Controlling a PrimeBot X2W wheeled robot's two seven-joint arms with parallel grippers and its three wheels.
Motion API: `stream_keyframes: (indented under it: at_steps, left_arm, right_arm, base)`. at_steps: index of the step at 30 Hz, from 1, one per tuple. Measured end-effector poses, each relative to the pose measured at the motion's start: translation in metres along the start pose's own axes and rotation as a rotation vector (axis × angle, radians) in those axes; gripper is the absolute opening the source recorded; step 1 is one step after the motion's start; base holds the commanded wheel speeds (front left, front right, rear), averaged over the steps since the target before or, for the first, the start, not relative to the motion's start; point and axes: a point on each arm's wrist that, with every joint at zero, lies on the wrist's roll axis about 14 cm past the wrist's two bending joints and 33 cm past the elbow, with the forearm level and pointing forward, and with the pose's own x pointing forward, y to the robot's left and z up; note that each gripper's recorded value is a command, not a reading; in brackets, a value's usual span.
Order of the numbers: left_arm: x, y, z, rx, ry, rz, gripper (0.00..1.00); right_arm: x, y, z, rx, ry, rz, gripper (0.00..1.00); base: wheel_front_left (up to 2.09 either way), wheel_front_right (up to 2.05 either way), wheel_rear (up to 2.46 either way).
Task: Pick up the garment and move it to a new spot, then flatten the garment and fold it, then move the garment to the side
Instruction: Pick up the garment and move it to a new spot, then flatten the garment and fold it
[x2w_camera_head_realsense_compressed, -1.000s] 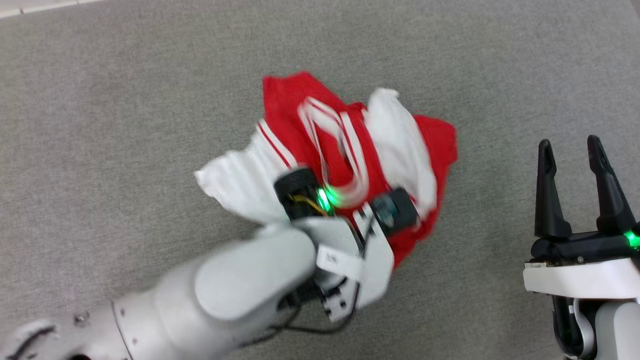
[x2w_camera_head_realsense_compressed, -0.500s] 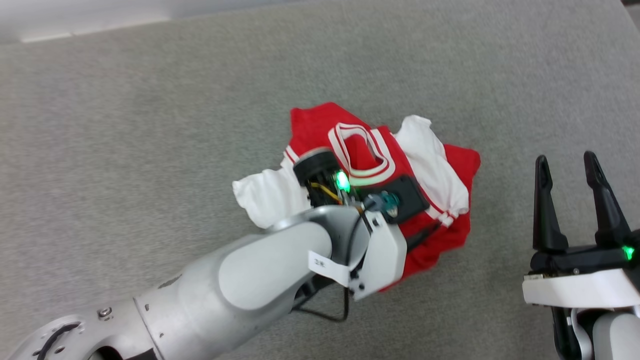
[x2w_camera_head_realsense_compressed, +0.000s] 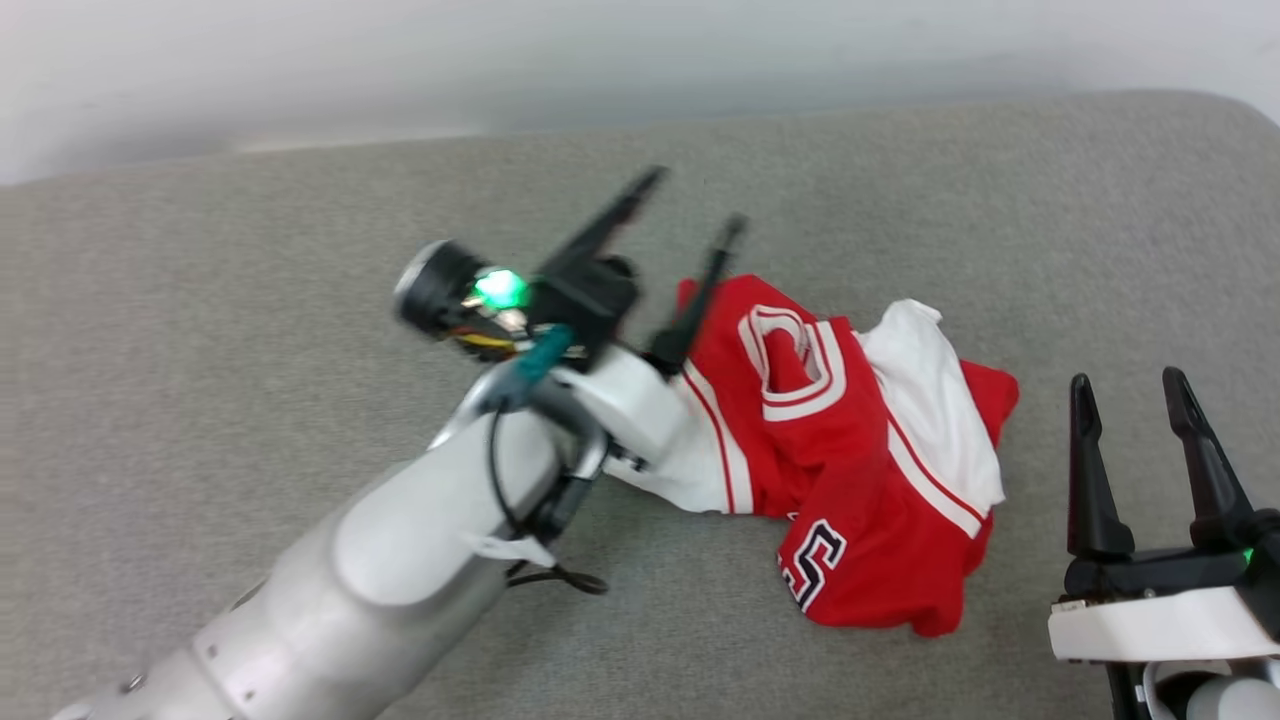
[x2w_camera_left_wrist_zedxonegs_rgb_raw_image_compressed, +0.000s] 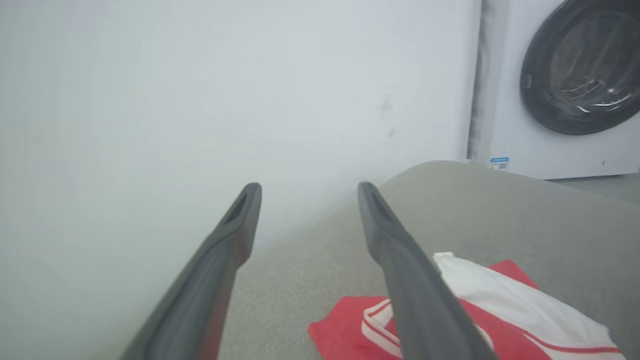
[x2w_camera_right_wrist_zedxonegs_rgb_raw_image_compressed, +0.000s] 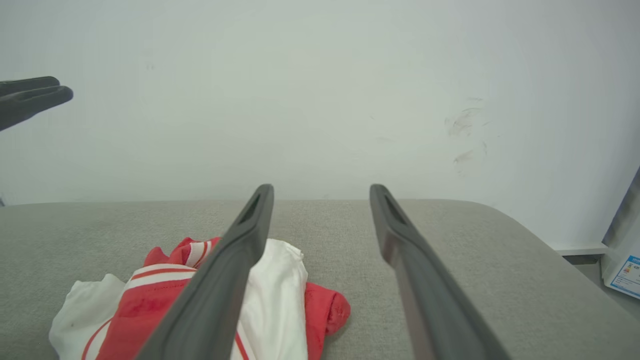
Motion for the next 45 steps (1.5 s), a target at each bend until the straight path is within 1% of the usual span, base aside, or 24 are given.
stream_keyframes:
  at_steps: [5, 10, 15, 19, 23, 28, 39, 45]
  left_arm:
    - [-0.034, 0.057, 0.027, 0.033, -0.082, 0.261, 1.0]
    - [-0.083, 0.094, 0.023, 0.067, -0.077, 0.454, 1.0]
    - [-0.126, 0.112, 0.015, 0.085, -0.053, 0.588, 1.0]
    - [-0.156, 0.118, 0.007, 0.087, -0.028, 0.671, 1.0]
    - [-0.175, 0.113, -0.002, 0.082, 0.003, 0.704, 1.0]
    - [-0.191, 0.104, -0.016, 0.061, 0.046, 0.716, 1.0]
    - [-0.202, 0.085, -0.035, 0.046, 0.104, 0.688, 1.0]
    - [-0.207, 0.082, -0.036, 0.037, 0.108, 0.697, 1.0]
  right_arm:
    - [0.0, 0.011, 0.003, 0.014, -0.011, 0.03, 1.0]
    - [0.0, 0.015, 0.004, 0.019, -0.012, 0.044, 1.0]
    - [0.001, 0.02, 0.006, 0.023, -0.018, 0.058, 1.0]
    - [-0.001, 0.023, 0.005, 0.026, -0.015, 0.065, 1.0]
    - [-0.003, 0.025, 0.006, 0.028, -0.016, 0.073, 1.0]
    - [-0.006, 0.026, 0.007, 0.03, -0.016, 0.075, 1.0]
    - [-0.016, 0.023, 0.004, 0.035, 0.002, 0.064, 1.0]
    - [-0.022, 0.021, 0.0, 0.042, 0.019, 0.058, 1.0]
  base:
    - [0.0, 0.0, 0.0]
    - [0.0, 0.0, 0.0]
    - [0.0, 0.0, 0.0]
    - [0.0, 0.0, 0.0]
    - [0.0, 0.0, 0.0]
    - [0.0, 0.0, 0.0]
    - [0.0, 0.0, 0.0]
    - [0.0, 0.0, 0.0]
